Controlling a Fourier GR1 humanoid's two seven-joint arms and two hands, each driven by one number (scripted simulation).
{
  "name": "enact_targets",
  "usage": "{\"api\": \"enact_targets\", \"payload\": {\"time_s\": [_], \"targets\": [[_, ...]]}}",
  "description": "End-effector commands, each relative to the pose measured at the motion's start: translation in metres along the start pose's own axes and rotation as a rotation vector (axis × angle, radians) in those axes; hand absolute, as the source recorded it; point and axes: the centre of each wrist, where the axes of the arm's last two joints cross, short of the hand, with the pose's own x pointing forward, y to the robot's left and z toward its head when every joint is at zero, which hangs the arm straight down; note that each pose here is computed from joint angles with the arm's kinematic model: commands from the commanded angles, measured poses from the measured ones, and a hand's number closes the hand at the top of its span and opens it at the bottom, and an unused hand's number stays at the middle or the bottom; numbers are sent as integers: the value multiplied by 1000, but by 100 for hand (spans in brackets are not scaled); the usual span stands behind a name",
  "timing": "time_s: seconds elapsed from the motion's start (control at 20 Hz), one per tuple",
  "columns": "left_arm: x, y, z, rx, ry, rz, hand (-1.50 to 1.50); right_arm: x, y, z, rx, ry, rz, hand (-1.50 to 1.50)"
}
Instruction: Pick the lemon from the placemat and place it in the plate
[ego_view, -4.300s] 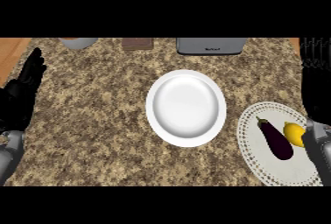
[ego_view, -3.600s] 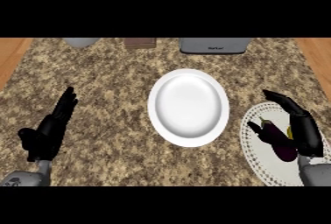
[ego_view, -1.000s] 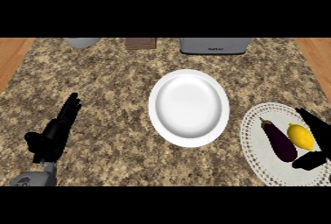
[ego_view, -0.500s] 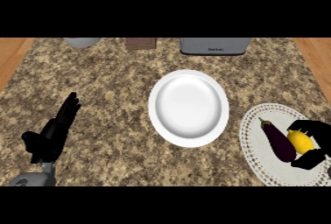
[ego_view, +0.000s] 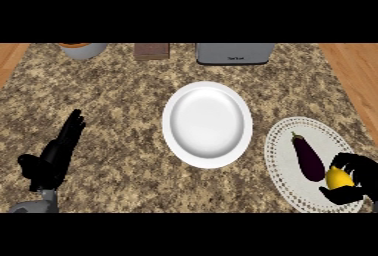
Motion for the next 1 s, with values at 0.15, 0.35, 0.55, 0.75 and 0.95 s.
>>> {"api": "enact_targets", "payload": {"time_s": [0.15,0.35,0.55,0.75,0.95], "targets": [[-4,-5,6,15,3,-13,0,18,54,69,-213,137,-70,150],[1,-1,8,10,9,-17,0,48,51,118,-338,71,-78,150],[5,7,1,-12,-15,-4,0,84,28,160,-430,56,-64,150],[-8,-6,0,-19,-6,-14,0,108,-14,203,-518,-7,-77,150],[10,-5,-11,-17,-13,-6,0,126,-10,222,-669,-62,-92,150]]}}
